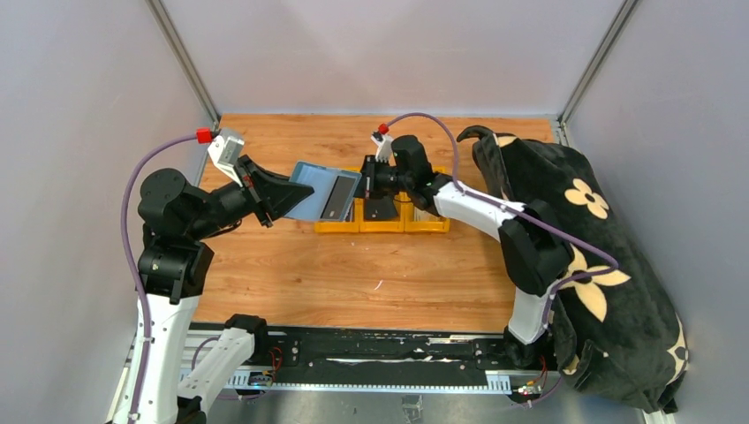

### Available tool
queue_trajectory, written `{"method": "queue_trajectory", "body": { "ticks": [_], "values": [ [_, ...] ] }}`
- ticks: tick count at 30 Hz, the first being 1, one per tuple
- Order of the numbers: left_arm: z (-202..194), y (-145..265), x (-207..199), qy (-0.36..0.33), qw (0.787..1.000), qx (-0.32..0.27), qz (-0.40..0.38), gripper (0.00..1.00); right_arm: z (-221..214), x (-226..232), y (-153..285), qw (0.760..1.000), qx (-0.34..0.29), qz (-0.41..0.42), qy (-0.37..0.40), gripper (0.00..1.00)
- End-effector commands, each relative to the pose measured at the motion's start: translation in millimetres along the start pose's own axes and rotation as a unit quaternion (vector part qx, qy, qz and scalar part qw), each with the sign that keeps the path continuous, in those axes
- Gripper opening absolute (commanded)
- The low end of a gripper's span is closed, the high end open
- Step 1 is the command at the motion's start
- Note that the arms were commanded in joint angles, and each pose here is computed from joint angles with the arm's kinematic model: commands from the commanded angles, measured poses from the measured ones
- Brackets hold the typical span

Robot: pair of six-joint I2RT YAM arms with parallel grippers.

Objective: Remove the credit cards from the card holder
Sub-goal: Place the credit card in the storage box.

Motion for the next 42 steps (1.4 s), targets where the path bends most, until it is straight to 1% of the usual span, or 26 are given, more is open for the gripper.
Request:
{"method": "queue_trajectory", "body": {
  "ticks": [1,8,15,17,18,20,22,27,31,35,37,40,42],
  "values": [
    [0.2,1.1,-3.1,-0.007,1.0,-0.007,-0.018,0.0,5.4,-13.2,-25.7,0.999,0.003,-0.036,0.013,0.0],
    [-4.1,2.2,-4.2,0.001,1.0,-0.003,-0.025,0.0,5.9,-51.0,-72.8,0.997,0.026,-0.07,0.004,0.0],
    [-5.5,5.4,-6.2,-0.008,1.0,0.003,-0.023,0.0,-2.4,-77.0,-99.0,0.994,0.041,-0.103,-0.007,0.01],
    [-5.6,6.3,-7.1,-0.009,1.0,0.002,-0.023,0.0,-3.8,-77.9,-100.2,0.993,0.041,-0.11,-0.006,0.08],
    [-5.0,6.6,-7.6,-0.011,1.0,0.001,-0.023,0.0,-4.4,-76.3,-99.8,0.993,0.039,-0.114,-0.004,0.15],
    [-5.0,7.4,-8.5,-0.013,1.0,0.0,-0.023,0.0,-3.1,-70.8,-96.9,0.993,0.033,-0.114,0.003,0.31],
    [-4.3,7.5,-8.9,-0.014,1.0,-0.001,-0.024,0.0,0.1,-62.6,-92.8,0.993,0.026,-0.111,0.01,0.43],
    [-3.0,10.3,-12.5,-0.019,1.0,-0.002,-0.025,0.0,15.9,-32.8,-72.3,0.995,-0.004,-0.092,0.032,0.57],
    [-0.5,11.0,-14.4,-0.021,0.999,-0.006,-0.025,0.0,31.6,3.6,-43.2,0.995,-0.036,-0.066,0.059,0.71],
    [4.3,12.2,-17.1,-0.028,0.999,-0.011,-0.024,0.0,44.9,38.5,-3.9,0.992,-0.065,-0.057,0.095,0.73],
    [6.6,13.0,-19.5,-0.029,0.999,-0.015,-0.027,0.0,44.6,46.8,13.4,0.99,-0.073,-0.054,0.108,0.75],
    [8.2,12.6,-20.0,-0.031,0.999,-0.022,-0.029,0.0,47.6,68.2,52.0,0.987,-0.1,-0.004,0.128,0.77],
    [7.1,10.9,-17.2,-0.029,0.999,-0.026,-0.025,0.0,47.0,77.6,77.9,0.982,-0.118,0.047,0.143,0.78]
  ]
}}
Point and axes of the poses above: each gripper's point midway between its finger pads, its own y axis back along the fingers, its own x axis along the line the jaws close on, z = x × y, the point moved 10 cm from there along y, back along the fingers, and after that the axes turned 2 degrees about -y, right-handed, at the moved point
